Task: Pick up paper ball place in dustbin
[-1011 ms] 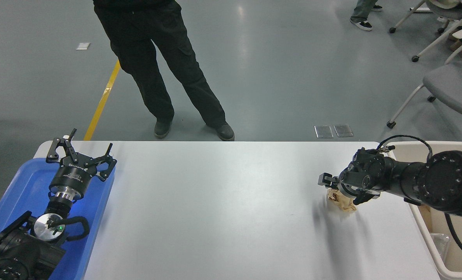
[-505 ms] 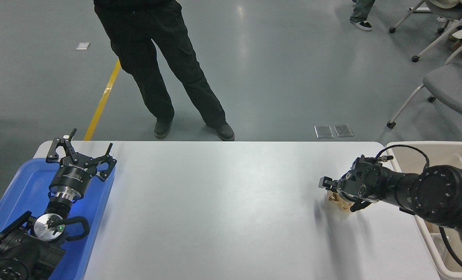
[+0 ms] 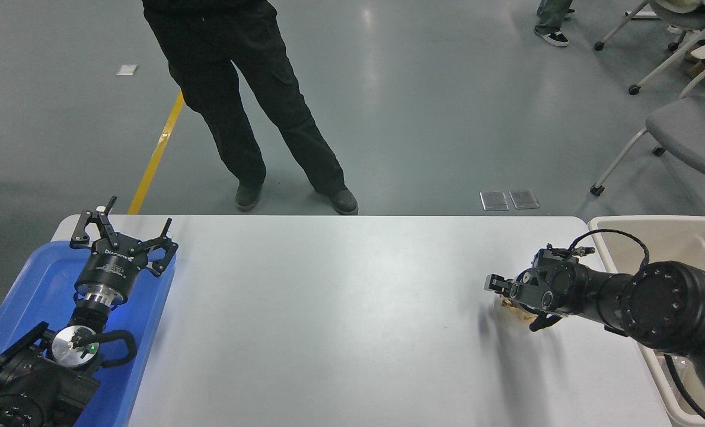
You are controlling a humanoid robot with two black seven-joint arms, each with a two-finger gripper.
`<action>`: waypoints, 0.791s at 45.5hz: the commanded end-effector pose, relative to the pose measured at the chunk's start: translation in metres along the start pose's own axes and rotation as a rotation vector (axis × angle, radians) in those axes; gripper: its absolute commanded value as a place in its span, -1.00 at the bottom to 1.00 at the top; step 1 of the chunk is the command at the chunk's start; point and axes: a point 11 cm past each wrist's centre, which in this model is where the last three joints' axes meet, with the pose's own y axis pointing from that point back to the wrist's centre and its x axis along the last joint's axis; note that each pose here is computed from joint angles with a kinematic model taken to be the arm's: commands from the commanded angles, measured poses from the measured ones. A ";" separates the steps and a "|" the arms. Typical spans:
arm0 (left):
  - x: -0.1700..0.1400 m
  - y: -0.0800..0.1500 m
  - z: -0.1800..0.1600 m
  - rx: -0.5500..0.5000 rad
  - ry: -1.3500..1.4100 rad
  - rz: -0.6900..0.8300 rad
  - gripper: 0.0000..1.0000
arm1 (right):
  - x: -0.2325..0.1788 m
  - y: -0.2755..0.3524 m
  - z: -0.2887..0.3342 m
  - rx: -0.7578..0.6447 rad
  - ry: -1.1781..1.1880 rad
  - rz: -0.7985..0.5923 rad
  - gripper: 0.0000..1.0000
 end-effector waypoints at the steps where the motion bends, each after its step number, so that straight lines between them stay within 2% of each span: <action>1: 0.000 0.000 0.000 0.000 0.000 0.000 0.99 | -0.008 -0.003 0.002 -0.003 -0.005 -0.014 0.02; 4: 0.000 0.000 0.000 0.000 0.000 0.000 0.99 | -0.011 -0.002 0.000 0.001 -0.008 -0.025 -0.30; 8: 0.000 0.000 0.000 0.000 0.000 0.000 0.99 | -0.011 -0.001 -0.003 0.012 -0.030 -0.038 -0.61; 11: 0.000 0.000 0.000 0.000 0.000 0.000 0.99 | -0.012 0.001 -0.005 0.021 -0.037 -0.052 -0.96; 12: 0.000 0.000 0.000 0.000 0.000 0.000 0.99 | -0.014 0.004 -0.009 0.031 -0.041 -0.073 -1.00; 29: 0.000 0.000 0.000 0.000 0.000 0.000 0.99 | 0.009 0.029 0.002 0.034 -0.062 -0.105 -1.00; 36: 0.000 0.000 0.000 0.002 0.000 0.000 0.99 | 0.023 0.059 0.006 0.048 -0.072 -0.149 -1.00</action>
